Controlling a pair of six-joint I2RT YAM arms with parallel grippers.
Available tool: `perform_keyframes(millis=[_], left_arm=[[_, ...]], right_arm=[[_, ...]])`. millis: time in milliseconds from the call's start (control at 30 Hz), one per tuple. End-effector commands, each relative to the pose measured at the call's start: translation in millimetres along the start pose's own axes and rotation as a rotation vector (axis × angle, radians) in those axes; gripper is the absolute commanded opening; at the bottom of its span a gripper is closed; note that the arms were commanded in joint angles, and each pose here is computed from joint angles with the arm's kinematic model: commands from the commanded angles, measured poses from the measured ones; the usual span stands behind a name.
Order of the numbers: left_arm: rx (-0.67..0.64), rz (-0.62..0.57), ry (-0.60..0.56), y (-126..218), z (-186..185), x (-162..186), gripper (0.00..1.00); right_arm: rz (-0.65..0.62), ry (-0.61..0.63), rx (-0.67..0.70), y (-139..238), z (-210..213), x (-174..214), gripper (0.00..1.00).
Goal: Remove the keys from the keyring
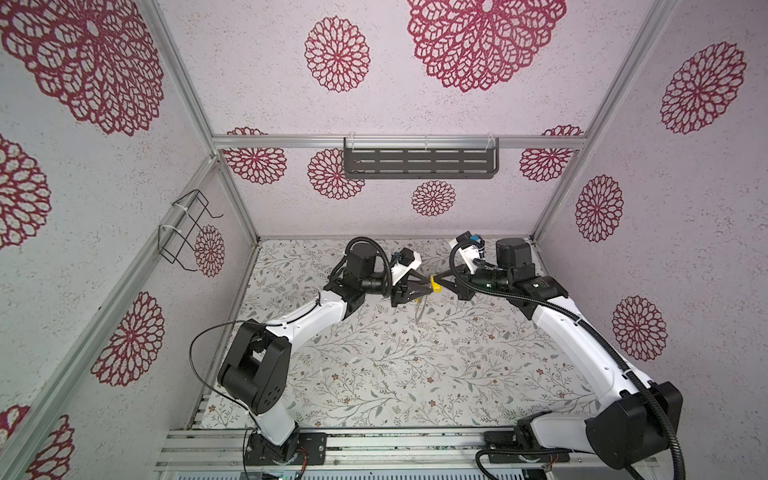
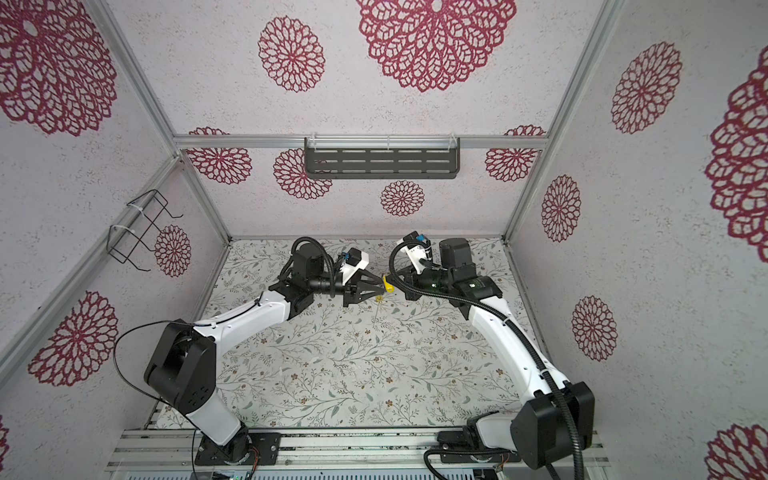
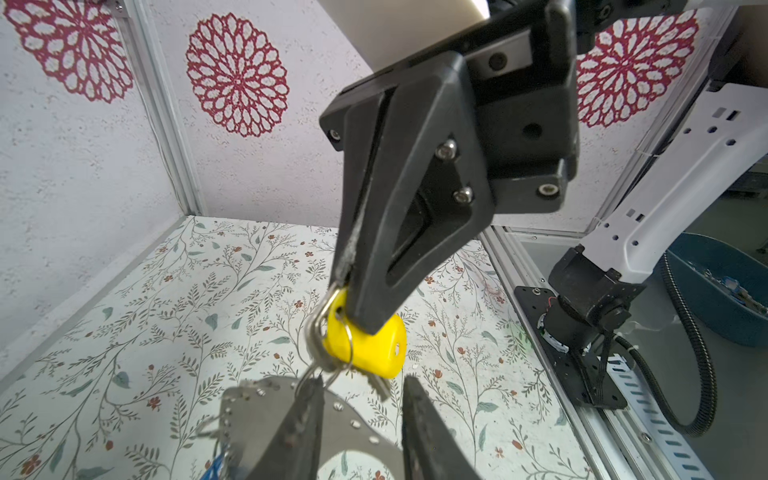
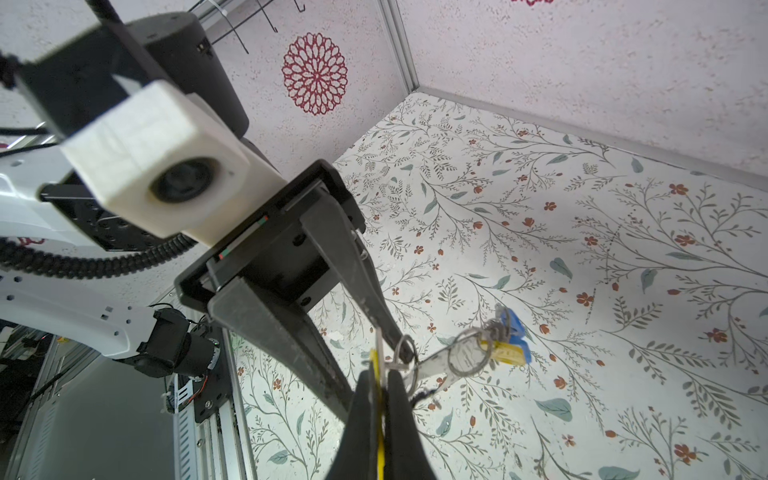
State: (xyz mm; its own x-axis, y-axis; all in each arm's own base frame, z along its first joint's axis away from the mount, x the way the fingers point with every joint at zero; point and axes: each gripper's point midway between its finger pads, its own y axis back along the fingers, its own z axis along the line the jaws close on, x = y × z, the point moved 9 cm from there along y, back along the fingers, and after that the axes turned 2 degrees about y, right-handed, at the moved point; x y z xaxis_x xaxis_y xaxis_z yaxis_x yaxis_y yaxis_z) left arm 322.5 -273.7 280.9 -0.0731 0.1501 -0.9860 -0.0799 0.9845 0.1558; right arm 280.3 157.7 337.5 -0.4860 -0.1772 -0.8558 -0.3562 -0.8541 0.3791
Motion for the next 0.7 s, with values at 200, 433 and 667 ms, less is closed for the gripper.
perform_keyframes(millis=[200,433,667], left_arm=[[-0.025,-0.009,-0.066,2,4,-9,0.28],[-0.05,0.018,-0.077,26,1,-19,0.3],[-0.095,0.015,-0.088,45,13,-23,0.31]], right_arm=[[-0.049,0.08,-0.039,15,15,-17,0.0],[-0.038,0.084,-0.038,15,15,-17,0.0],[-0.027,0.08,-0.045,14,15,-17,0.0]])
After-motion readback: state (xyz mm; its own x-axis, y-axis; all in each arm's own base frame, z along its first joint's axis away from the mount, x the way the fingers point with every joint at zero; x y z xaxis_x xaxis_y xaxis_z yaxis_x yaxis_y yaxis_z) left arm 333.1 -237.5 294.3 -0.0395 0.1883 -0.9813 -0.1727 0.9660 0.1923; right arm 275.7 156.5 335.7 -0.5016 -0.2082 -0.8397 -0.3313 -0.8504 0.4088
